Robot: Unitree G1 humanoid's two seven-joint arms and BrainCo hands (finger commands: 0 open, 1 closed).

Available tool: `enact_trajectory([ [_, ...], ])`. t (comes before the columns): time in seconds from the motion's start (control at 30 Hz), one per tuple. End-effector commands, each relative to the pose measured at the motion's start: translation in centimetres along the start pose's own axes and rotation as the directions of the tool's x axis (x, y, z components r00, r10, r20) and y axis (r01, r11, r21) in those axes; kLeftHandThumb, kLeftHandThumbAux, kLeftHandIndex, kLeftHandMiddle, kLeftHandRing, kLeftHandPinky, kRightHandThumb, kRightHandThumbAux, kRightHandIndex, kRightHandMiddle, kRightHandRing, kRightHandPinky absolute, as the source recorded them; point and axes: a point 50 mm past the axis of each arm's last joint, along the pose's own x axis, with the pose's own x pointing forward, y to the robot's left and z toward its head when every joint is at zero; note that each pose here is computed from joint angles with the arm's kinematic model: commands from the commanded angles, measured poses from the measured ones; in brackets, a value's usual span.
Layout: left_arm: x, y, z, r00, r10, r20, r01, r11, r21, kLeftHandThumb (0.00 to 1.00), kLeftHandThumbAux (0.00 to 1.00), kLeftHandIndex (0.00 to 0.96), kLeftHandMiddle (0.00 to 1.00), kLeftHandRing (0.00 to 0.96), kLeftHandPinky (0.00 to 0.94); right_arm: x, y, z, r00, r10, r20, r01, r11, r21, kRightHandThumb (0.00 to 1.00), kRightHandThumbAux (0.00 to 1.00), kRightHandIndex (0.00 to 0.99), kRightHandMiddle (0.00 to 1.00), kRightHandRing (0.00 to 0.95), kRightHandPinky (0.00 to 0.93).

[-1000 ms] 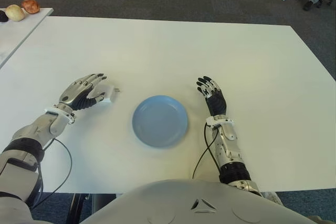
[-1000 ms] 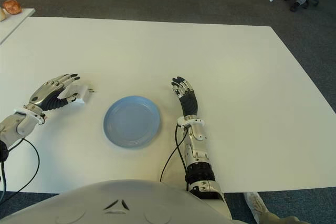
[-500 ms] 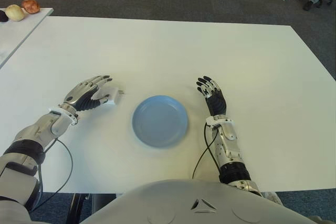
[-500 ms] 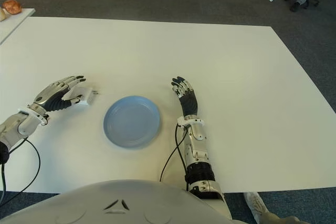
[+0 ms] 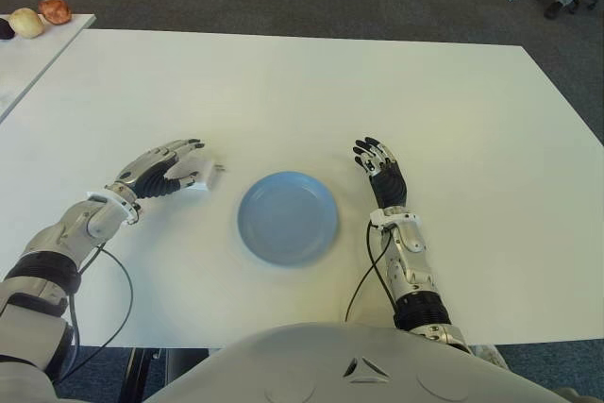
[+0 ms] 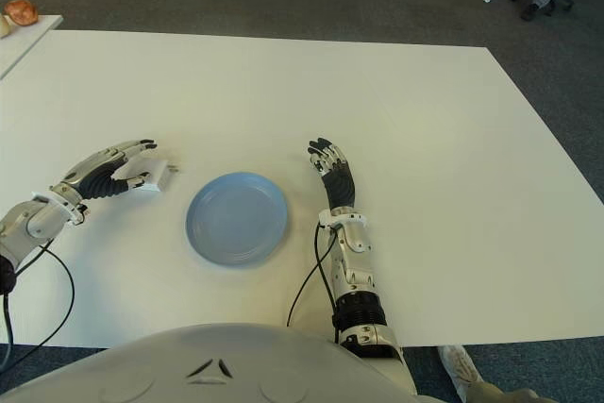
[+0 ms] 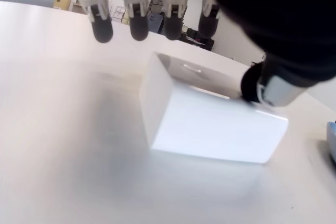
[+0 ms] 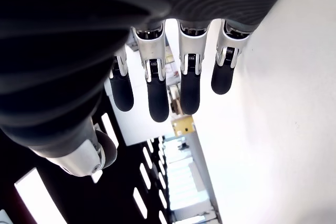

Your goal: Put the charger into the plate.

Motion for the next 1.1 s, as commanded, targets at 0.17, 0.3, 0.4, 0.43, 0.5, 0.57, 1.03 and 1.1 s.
enact_trajectory([
  [0.17, 0.2, -0.3, 0.6, 0.999, -0.021, 0.026, 0.022, 0.998, -0.054, 0.015, 0.403, 0.0, 0.0, 0.0, 0.01, -1.5, 0.4, -3.1, 0.987, -0.047, -0.156, 0.056, 0.997, 0.053, 0.0, 0.68, 0.213, 0.28, 0.226, 0.18],
  [0.3, 0.5, 0.0, 0.9, 0.999, -0.02, 0.043, 0.023, 0.998, -0.058, 0.006, 0.386, 0.0, 0.0, 0.0, 0.01, -1.4, 0.3, -3.2, 0.986, -0.051, -0.159, 0.06, 0.997, 0.054, 0.0, 0.676, 0.208, 0.281, 0.228, 0.183],
  [0.4, 0.6, 0.2, 1.1, 0.998, -0.021, 0.053, 0.024, 0.998, -0.059, 0.003, 0.382, 0.0, 0.0, 0.0, 0.004, -1.4, 0.3, -3.2, 0.986, -0.052, -0.16, 0.061, 0.997, 0.055, 0.0, 0.675, 0.205, 0.279, 0.227, 0.184],
  [0.43, 0.7, 0.2, 1.1, 0.998, -0.022, 0.054, 0.025, 0.998, -0.059, 0.003, 0.381, 0.0, 0.0, 0.0, 0.002, -1.4, 0.3, -3.2, 0.986, -0.052, -0.16, 0.061, 0.997, 0.056, 0.0, 0.675, 0.203, 0.278, 0.226, 0.183],
  [0.5, 0.8, 0.3, 1.2, 0.998, -0.022, 0.058, 0.026, 0.998, -0.057, 0.003, 0.382, 0.0, 0.0, 0.0, 0.001, -1.4, 0.3, -3.3, 0.986, -0.052, -0.16, 0.061, 0.996, 0.057, 0.0, 0.675, 0.203, 0.276, 0.225, 0.183],
  [0.57, 0.8, 0.4, 1.2, 0.998, -0.023, 0.059, 0.027, 0.998, -0.055, 0.003, 0.386, 0.0, 0.0, 0.0, 0.0, -1.4, 0.3, -3.3, 0.986, -0.051, -0.161, 0.061, 0.997, 0.057, 0.0, 0.675, 0.203, 0.276, 0.224, 0.183],
  [1.03, 1.3, 0.7, 1.4, 0.998, -0.006, 0.063, 0.01, 0.998, -0.058, 0.0, 0.383, 0.0, 0.0, 0.0, 0.0, -1.4, 0.1, -3.4, 0.987, -0.04, -0.154, 0.05, 0.997, 0.061, 0.0, 0.668, 0.206, 0.274, 0.218, 0.166],
  [1.1, 1.4, 0.7, 1.5, 0.998, -0.006, 0.064, 0.01, 0.998, -0.06, 0.0, 0.382, 0.0, 0.0, 0.0, 0.0, -1.4, 0.1, -3.4, 0.988, -0.038, -0.152, 0.048, 0.997, 0.061, 0.0, 0.667, 0.208, 0.274, 0.217, 0.165],
])
